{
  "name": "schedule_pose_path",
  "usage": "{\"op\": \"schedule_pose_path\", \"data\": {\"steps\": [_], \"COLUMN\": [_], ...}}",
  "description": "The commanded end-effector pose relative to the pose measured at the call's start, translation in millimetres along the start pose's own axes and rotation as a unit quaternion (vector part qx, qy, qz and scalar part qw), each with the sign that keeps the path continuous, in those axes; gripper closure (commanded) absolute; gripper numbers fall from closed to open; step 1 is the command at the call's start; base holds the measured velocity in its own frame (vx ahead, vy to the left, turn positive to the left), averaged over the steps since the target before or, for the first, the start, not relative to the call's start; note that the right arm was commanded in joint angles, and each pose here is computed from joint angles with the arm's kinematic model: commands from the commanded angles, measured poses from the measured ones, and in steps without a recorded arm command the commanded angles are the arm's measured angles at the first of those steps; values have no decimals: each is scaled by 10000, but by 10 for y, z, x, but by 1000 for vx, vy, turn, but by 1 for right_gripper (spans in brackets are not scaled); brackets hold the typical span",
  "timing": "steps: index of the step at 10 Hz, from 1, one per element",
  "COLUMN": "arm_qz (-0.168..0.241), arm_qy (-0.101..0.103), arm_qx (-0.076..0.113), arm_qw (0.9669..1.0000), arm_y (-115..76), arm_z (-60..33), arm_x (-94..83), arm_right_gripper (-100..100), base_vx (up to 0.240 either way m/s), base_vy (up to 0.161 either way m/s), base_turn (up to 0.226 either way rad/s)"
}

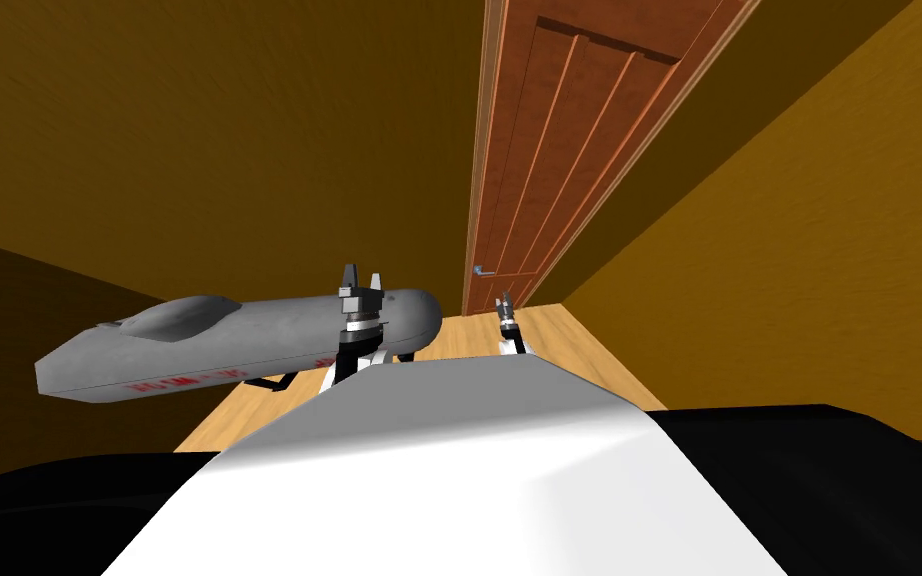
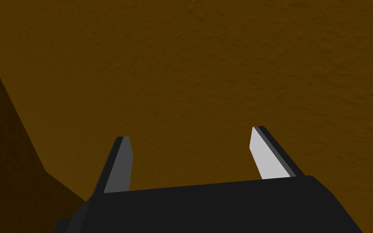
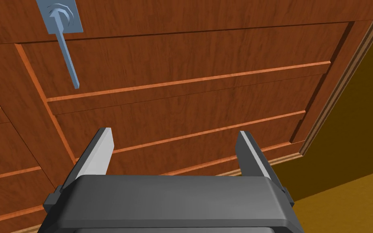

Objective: Pull the door open

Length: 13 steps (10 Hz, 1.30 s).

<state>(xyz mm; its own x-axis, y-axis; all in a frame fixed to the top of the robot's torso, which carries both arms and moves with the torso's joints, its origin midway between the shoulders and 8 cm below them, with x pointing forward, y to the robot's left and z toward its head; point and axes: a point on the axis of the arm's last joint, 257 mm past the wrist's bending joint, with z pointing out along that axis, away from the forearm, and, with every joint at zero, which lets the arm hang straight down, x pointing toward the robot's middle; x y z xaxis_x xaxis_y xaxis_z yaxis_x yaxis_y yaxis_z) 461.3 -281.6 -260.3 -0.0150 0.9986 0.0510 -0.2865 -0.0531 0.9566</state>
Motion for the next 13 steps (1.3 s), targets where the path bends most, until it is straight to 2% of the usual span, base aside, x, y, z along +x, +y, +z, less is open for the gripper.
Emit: {"op": "schedule_pose_path", "data": {"steps": [1, 4, 5, 13], "arm_qz": [-15, -49, -71, -164], "arm_qy": [-7, -22, -35, -96], "arm_qx": [120, 335, 465, 934], "arm_qw": [9999, 9994, 9989, 9955], "arm_y": [-118, -317, -433, -828], "arm_z": [-25, -79, -115, -272], "arm_x": [-33, -98, -139, -310], "arm_right_gripper": [-100, -100, -100, -100], "base_vx": [81, 93, 130, 94], "base_vy": [-28, -36, -34, -22], "base_turn": [64, 54, 91, 53]}}
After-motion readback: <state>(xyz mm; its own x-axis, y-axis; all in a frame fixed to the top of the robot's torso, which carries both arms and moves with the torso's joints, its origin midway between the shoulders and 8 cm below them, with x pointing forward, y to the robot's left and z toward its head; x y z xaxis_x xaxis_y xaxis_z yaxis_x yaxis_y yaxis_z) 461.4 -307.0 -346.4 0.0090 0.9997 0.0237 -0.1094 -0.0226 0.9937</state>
